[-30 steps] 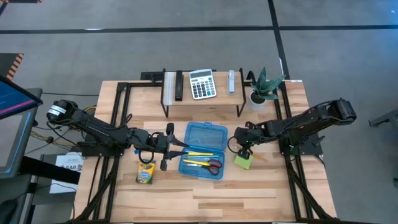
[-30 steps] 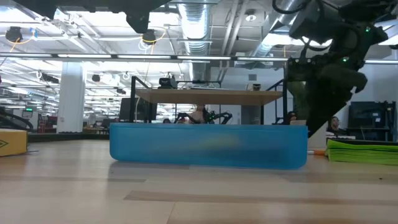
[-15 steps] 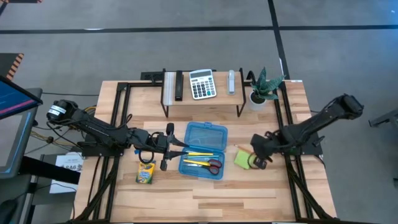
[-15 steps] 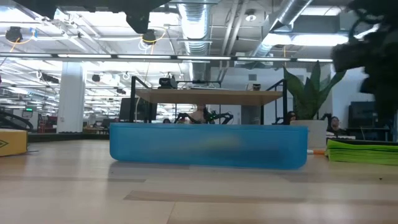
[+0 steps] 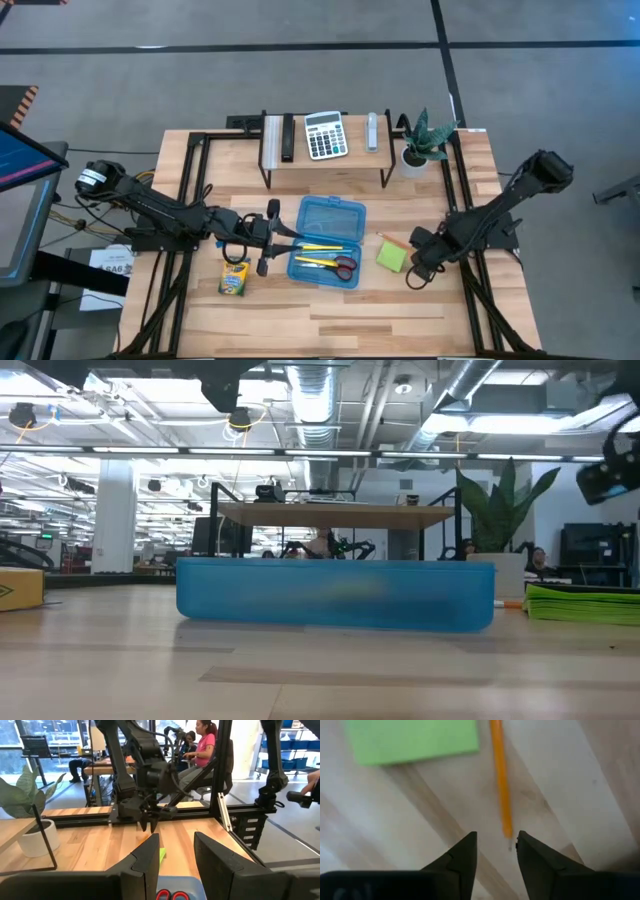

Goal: Pack school essentials
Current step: Put the yellow pencil into the blue supply box

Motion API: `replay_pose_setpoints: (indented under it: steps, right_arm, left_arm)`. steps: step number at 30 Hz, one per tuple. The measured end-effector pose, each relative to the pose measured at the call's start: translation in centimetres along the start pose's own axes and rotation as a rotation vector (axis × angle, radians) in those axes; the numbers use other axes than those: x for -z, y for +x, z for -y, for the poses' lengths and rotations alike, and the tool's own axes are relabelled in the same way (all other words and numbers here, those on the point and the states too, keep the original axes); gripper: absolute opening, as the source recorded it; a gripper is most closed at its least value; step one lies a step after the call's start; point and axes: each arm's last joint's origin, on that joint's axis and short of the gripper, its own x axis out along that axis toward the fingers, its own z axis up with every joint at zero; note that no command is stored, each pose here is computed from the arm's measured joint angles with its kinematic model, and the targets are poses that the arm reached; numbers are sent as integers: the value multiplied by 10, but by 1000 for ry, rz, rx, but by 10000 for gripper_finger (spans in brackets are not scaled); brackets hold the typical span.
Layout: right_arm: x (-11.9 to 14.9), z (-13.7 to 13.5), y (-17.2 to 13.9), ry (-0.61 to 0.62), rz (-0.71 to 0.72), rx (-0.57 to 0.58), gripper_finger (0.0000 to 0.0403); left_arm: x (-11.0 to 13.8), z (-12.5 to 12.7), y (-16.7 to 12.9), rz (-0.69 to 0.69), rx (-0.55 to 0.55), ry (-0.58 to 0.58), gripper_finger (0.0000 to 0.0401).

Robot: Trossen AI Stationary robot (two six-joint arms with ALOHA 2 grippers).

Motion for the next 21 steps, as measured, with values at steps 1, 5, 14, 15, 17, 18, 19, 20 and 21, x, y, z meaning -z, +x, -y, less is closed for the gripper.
replay_pose_setpoints:
  steps: [1,5,14,15,17,18,19,20,21]
  right_arm:
    - [1,1,4,-7,-14,11,165]
    - [5,5,21,-9,-74,27,177]
    - [7,9,33,-30,-63,-6,142]
    - [7,8,33,-36,-60,-9,132]
    - [6,8,33,-40,-53,-12,110]
    - [6,8,33,-42,-49,-14,98]
    - [6,8,34,-45,-46,-16,87]
    - [6,7,34,-51,-45,-19,76]
    - [6,7,34,-56,-43,-22,66]
  left_arm:
    - [0,0,0,-1,0,1,107]
    - [0,0,0,-2,-1,3,107]
    - [0,0,0,-2,-1,5,107]
    - [0,0,0,-2,-1,5,107]
    - [0,0,0,-2,-1,5,107]
    - [0,0,0,-2,-1,5,107]
    - [0,0,0,-2,-1,5,107]
    - [0,0,0,-2,-1,5,107]
    - [0,0,0,-2,-1,5,107]
